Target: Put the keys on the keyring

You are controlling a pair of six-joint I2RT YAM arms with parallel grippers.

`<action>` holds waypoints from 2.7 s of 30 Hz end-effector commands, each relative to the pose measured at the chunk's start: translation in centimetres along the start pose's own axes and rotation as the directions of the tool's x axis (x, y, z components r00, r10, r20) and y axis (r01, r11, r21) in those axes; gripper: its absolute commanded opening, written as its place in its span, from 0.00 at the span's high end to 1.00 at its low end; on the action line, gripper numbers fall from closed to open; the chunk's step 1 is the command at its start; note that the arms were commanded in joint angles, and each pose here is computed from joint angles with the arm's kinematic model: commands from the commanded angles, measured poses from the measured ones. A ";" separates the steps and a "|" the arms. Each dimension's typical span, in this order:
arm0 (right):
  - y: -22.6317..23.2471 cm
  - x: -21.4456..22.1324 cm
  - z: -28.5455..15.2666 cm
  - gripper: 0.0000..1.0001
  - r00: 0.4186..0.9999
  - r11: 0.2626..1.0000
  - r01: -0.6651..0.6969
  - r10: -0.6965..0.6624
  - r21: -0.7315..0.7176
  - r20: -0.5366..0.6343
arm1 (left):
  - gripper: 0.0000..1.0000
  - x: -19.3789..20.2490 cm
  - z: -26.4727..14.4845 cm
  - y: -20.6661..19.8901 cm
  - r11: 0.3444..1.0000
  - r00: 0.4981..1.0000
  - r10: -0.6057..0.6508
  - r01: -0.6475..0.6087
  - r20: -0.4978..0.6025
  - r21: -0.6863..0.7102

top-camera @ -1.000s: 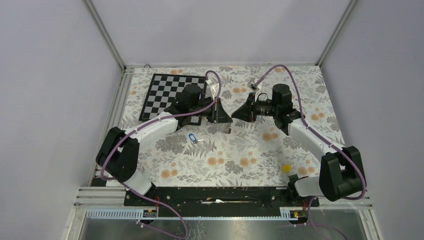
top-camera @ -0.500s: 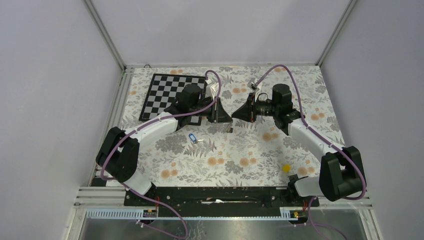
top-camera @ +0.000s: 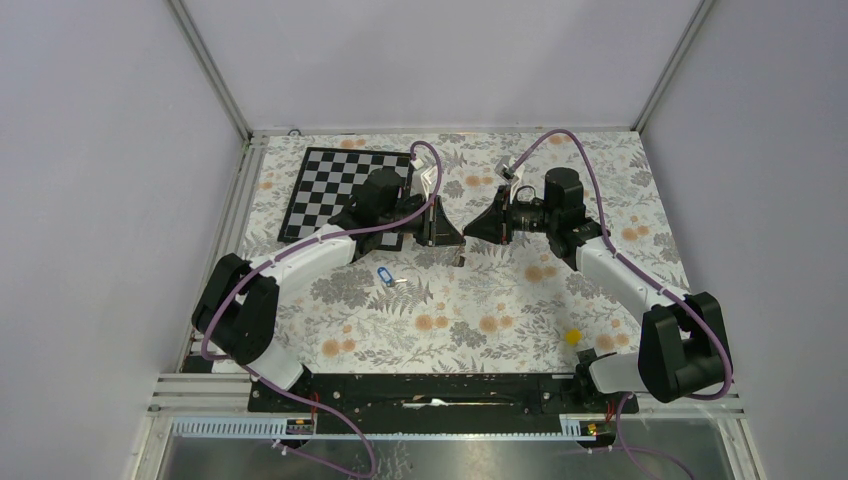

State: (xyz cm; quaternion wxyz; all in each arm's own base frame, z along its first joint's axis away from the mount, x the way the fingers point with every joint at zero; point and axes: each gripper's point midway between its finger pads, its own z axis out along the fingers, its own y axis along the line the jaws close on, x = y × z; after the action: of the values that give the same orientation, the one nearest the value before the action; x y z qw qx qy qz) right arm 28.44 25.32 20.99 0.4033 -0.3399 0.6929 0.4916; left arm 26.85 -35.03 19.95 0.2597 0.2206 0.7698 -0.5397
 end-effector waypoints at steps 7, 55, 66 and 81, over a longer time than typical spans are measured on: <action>0.5 -1.0 -0.3 0.83 0.998 0.999 0.050 -0.049 -0.013 0.027 | 1.00 -1.9 -0.6 -1.7 0.997 0.997 0.057 -0.060 0.060 0.048; 0.5 -1.1 -0.3 0.83 0.999 0.999 0.029 -0.028 -0.025 0.039 | 1.00 -1.7 -0.4 -1.6 0.997 0.998 0.045 -0.048 0.054 0.060; 0.5 -0.9 -0.4 0.83 0.999 0.999 0.037 -0.037 -0.017 0.029 | 1.00 -1.8 -0.6 -1.7 0.997 0.997 0.048 -0.051 0.058 0.060; 0.6 -1.1 -0.5 0.84 0.999 0.999 0.041 -0.041 -0.020 0.032 | 1.00 -1.6 -0.6 -1.5 0.997 0.997 0.044 -0.047 0.058 0.057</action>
State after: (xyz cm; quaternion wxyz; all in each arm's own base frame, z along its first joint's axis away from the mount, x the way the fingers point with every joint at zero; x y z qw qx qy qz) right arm 28.55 25.22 21.10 0.4044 -0.3338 0.6928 0.4950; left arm 26.97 -35.00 20.24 0.2597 0.2164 0.7669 -0.5456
